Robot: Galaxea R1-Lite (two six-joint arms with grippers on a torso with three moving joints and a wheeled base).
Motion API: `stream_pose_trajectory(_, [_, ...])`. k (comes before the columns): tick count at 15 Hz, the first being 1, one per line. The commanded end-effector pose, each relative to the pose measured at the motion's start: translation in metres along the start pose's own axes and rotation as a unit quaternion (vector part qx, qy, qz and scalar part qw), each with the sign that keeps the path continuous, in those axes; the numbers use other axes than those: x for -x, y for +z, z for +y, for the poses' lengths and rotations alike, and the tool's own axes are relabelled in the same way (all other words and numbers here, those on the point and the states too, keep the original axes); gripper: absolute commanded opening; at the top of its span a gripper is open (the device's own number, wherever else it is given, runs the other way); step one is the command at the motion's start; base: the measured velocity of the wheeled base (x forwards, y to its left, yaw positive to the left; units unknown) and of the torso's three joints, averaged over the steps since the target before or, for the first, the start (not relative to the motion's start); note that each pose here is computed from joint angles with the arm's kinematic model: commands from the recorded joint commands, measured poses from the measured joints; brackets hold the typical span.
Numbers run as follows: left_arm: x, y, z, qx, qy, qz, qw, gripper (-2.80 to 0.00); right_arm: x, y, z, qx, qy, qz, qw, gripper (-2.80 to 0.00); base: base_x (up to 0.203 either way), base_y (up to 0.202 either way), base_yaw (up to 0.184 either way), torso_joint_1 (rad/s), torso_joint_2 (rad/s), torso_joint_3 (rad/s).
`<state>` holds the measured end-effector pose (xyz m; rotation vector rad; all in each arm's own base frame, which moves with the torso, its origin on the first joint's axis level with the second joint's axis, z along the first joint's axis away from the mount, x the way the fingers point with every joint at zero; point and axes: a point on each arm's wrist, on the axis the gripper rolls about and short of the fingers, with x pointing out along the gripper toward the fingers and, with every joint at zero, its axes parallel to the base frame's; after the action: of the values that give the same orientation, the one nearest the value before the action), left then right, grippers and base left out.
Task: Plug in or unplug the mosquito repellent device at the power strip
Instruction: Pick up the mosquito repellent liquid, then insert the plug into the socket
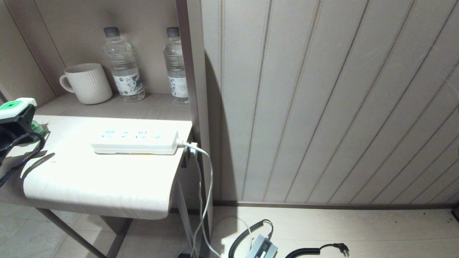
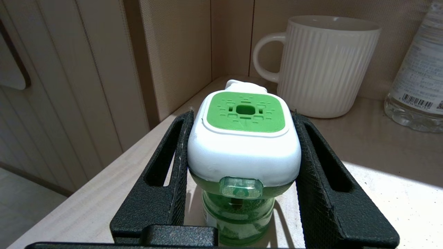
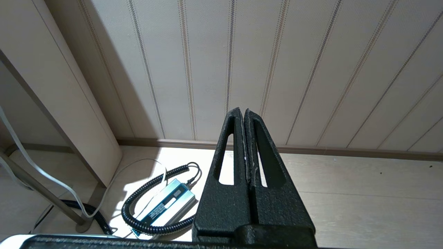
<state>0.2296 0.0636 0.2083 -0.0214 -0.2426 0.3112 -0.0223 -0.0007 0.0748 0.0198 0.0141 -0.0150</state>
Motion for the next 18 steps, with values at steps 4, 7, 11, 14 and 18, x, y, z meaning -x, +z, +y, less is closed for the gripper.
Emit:
stream_pose_trajectory(4, [0.001, 0.003, 0.000, 0.001, 0.000, -0.008, 1.0000, -2.80, 0.000, 0.000, 0.000, 0.000, 0.001, 0.000, 1.000, -2.80, 0.000, 0.000, 0.000, 0.000, 0.00, 0.000])
stream_pose_trajectory(7, [0.014, 0.022, -0.001, -0.003, -0.002, -0.036, 0.9993, -2.80, 0.000, 0.000, 0.000, 0.000, 0.001, 0.000, 1.000, -2.80, 0.000, 0.000, 0.000, 0.000, 0.00, 0.000])
stream_pose_trajectory(11, [0.047, 0.061, -0.007, -0.011, -0.015, -0.047, 0.9987, -2.80, 0.000, 0.000, 0.000, 0.000, -0.001, 0.000, 1.000, -2.80, 0.000, 0.000, 0.000, 0.000, 0.00, 0.000])
stream_pose_trajectory(14, [0.061, 0.096, -0.017, -0.009, -0.012, 0.014, 0.9998, -2.80, 0.000, 0.000, 0.000, 0.000, 0.001, 0.000, 1.000, -2.80, 0.000, 0.000, 0.000, 0.000, 0.00, 0.000])
stream_pose_trajectory(18, [0.081, 0.138, -0.017, -0.016, 0.013, 0.079, 0.9967, -2.80, 0.000, 0.000, 0.000, 0.000, -0.001, 0.000, 1.000, -2.80, 0.000, 0.000, 0.000, 0.000, 0.00, 0.000])
